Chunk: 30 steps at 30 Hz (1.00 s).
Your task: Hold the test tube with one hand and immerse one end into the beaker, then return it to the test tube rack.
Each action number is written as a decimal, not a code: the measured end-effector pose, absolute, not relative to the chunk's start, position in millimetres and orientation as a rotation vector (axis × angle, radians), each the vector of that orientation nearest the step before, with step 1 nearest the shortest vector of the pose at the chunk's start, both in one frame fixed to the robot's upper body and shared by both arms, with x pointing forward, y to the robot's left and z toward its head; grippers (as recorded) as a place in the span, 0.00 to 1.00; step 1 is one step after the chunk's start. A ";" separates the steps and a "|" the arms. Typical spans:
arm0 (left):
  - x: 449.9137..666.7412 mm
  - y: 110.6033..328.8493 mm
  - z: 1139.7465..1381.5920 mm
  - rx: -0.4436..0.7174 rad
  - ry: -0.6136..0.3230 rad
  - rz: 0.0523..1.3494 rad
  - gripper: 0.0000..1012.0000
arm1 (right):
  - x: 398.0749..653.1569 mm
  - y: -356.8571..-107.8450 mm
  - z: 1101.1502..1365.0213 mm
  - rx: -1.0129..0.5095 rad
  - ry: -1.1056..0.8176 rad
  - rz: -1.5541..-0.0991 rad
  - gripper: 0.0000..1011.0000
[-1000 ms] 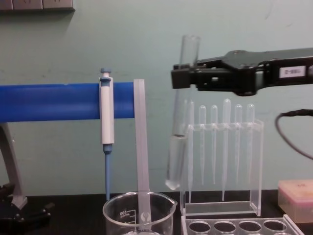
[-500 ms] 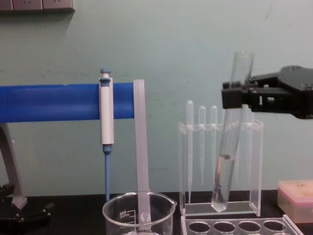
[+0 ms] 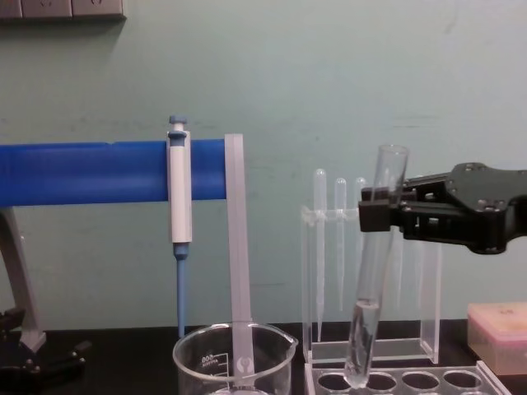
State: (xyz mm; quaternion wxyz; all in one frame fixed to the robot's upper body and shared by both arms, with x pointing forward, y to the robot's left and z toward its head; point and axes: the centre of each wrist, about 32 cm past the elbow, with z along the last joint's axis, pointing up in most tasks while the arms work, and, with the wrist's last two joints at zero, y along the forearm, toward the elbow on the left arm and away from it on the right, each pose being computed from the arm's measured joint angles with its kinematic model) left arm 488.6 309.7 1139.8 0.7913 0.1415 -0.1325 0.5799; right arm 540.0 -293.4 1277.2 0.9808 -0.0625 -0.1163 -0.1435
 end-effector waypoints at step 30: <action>488.6 309.7 1139.8 0.305 -0.285 1.248 0.99 | 546.5 -308.7 1260.6 -0.162 -0.222 -0.345 0.22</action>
